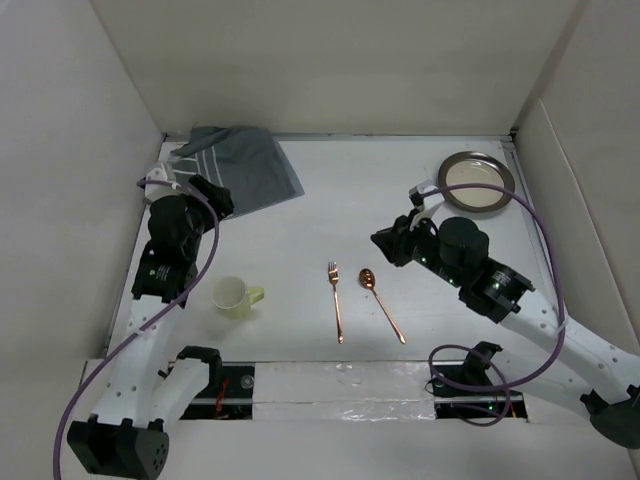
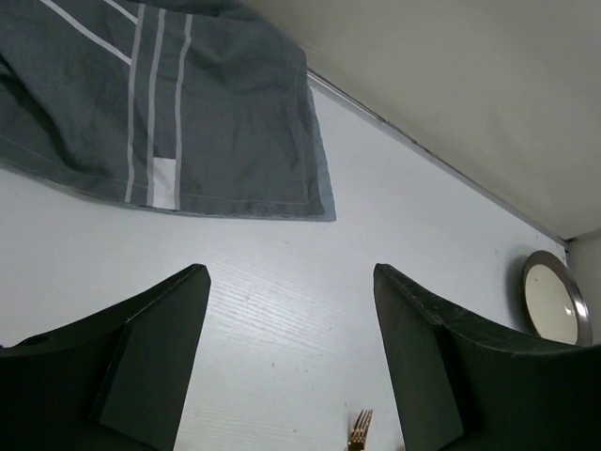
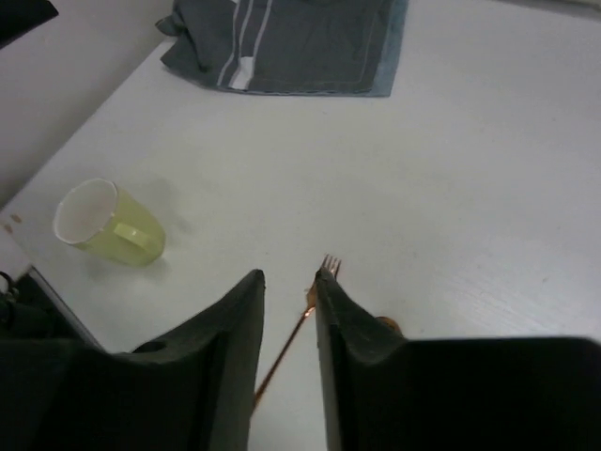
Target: Set the dinner table for one person
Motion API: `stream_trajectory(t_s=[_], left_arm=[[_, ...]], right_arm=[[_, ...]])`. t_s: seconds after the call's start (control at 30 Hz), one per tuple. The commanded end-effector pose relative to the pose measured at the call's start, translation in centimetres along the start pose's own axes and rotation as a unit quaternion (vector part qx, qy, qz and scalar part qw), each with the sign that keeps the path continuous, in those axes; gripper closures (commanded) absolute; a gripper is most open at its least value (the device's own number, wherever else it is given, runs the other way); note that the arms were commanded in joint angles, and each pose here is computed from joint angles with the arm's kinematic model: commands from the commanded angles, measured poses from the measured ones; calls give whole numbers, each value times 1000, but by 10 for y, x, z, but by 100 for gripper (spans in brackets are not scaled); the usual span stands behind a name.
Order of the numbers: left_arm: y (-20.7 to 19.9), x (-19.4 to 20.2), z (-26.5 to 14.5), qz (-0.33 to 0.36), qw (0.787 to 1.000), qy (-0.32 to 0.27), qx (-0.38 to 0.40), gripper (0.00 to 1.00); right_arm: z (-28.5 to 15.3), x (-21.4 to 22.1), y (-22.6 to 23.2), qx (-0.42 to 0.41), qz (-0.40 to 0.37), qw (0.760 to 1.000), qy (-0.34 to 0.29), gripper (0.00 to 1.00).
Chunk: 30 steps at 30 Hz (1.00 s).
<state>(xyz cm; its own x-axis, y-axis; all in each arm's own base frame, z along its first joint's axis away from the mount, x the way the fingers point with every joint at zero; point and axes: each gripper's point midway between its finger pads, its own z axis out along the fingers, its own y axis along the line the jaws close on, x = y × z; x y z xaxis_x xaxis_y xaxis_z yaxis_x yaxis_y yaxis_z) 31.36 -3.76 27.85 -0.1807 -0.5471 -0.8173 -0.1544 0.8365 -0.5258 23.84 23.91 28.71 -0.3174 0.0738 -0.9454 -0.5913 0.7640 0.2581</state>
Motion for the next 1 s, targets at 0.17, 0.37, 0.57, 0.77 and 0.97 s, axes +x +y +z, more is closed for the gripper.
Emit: stream_trajectory(t_s=[0.17,0.37,0.57,0.77,0.97], left_arm=[[10,-31,43,24,998,-6,-59,96],[76,-37,91,39,984,25,-169,100],[183,-38,127,-10,968,61,-243,54],[242,-24,151,-20,952,93,-290,63],[264,-3,175,-4,946,130,-298,56]], right_arm=[[-18,-5,20,-56,21,997,-39,100],[-33,-4,12,-43,25,997,-53,100],[-34,0,16,-53,37,997,-51,100],[-23,1,18,-57,34,996,-52,100],[-3,12,18,-55,19,998,-24,82]])
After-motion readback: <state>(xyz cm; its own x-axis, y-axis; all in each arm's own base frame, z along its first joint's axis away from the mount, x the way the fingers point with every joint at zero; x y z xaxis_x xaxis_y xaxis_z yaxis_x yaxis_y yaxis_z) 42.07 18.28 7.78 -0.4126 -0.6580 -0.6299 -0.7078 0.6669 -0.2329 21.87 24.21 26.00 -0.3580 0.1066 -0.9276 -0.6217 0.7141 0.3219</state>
